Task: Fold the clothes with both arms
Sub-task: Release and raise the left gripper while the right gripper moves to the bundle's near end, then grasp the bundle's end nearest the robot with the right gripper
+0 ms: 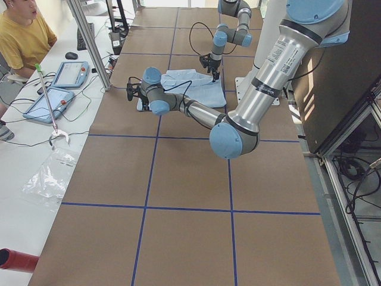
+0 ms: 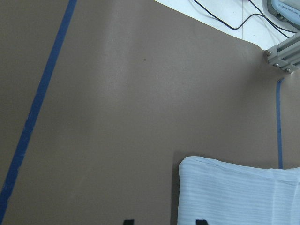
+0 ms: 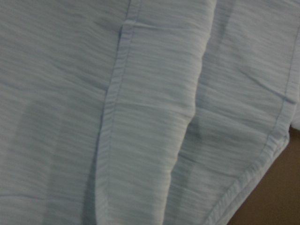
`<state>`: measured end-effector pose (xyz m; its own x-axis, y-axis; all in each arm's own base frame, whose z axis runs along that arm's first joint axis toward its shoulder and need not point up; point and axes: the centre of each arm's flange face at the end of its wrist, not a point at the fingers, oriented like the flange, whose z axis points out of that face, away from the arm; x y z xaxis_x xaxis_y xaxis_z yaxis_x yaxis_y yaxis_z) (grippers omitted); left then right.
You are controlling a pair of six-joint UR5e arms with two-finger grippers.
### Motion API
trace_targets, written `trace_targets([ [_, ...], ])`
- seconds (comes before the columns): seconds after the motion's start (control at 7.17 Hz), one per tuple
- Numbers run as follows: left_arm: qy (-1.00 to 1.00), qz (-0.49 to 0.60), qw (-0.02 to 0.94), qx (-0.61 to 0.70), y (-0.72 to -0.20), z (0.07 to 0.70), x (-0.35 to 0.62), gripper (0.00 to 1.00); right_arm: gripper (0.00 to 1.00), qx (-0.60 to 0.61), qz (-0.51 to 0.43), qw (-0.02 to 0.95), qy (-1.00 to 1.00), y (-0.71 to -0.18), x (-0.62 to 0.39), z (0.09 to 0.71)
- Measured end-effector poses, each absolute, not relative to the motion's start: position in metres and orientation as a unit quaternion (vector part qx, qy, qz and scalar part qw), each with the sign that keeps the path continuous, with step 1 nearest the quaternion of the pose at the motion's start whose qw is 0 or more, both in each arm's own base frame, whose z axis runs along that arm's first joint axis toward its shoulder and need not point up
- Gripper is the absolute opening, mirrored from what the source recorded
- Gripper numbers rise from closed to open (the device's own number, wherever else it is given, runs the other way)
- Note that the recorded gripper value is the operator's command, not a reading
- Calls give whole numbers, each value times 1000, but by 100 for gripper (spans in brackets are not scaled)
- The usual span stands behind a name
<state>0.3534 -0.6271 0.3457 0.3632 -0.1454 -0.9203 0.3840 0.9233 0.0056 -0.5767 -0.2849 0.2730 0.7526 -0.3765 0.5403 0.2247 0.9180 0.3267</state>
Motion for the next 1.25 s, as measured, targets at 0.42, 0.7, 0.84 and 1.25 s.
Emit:
trace_targets([
  [0.42, 543, -162, 816, 111, -627, 340, 353, 54, 100, 122, -182, 934, -284, -285, -512, 322],
  [0.7, 547, -162, 813, 113, -626, 331, 348, 54, 100, 111, -181, 942, -261, -276, -477, 359],
  [0.84, 550, -162, 812, 113, -626, 328, 344, 54, 100, 109, -182, 941, -265, -272, -470, 358],
  [1.25, 557, -160, 808, 111, -625, 321, 330, 54, 100, 106, -120, 937, -311, -275, -484, 311],
])
